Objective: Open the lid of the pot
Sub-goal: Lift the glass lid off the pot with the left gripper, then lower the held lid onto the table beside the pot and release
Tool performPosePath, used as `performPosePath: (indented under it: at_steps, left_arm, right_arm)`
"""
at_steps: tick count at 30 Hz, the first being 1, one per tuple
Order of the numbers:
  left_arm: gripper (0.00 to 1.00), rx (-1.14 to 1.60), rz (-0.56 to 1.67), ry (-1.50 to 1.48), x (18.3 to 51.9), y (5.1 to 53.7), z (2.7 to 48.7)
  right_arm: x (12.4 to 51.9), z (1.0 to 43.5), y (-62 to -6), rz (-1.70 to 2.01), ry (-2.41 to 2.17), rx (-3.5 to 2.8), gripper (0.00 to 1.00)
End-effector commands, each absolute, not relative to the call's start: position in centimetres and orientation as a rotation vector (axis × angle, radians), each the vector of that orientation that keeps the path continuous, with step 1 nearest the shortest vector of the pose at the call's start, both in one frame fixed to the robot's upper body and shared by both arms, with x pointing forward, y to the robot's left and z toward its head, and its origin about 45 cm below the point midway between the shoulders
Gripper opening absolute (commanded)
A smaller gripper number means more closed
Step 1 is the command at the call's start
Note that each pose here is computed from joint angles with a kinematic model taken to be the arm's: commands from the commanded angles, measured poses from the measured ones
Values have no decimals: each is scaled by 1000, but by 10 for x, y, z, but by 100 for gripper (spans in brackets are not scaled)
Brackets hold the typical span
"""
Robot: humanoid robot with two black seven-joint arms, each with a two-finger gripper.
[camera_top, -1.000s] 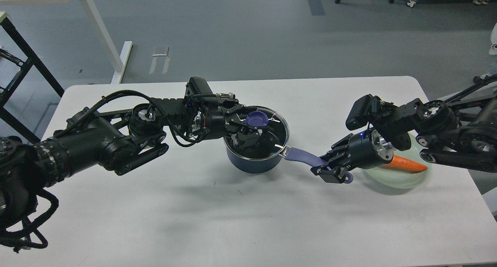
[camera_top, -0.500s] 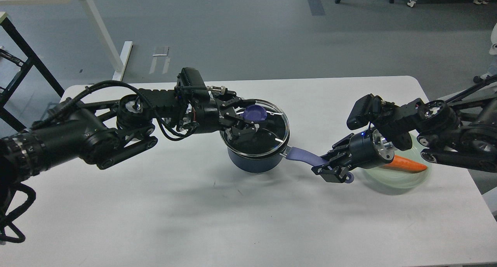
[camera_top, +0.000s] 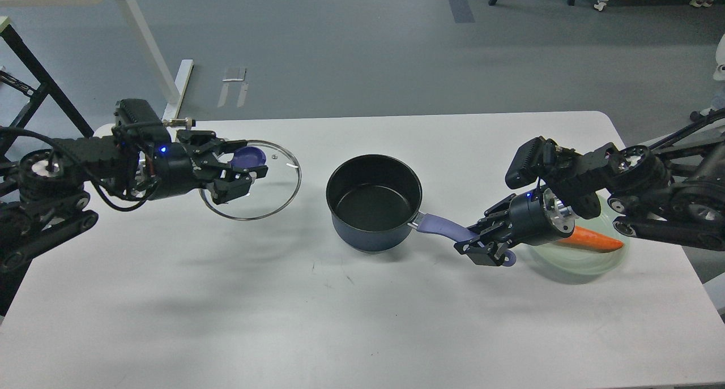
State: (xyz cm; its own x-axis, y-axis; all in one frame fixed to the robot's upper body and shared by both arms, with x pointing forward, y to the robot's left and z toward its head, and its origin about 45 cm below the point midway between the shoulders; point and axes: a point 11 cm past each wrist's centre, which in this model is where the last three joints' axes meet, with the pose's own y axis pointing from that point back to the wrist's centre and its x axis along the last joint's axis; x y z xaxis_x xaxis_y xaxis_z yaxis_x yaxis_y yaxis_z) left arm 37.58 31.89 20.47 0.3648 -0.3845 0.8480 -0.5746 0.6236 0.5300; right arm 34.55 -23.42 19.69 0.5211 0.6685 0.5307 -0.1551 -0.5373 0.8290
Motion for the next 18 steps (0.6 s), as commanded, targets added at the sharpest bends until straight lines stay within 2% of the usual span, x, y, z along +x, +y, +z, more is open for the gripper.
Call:
performPosePath:
  at_steps: [1, 11, 18]
  left_arm:
    - [41, 965, 162, -1208, 355, 337, 182]
    - [42, 1008, 151, -1179, 326, 364, 148]
    - [43, 1040, 153, -1180, 321, 379, 146]
  right_arm:
    - [346, 197, -234, 1135, 424, 1848, 26]
    - [347, 197, -234, 1137, 425, 1844, 26]
    - [347, 197, -234, 1137, 426, 1845, 26]
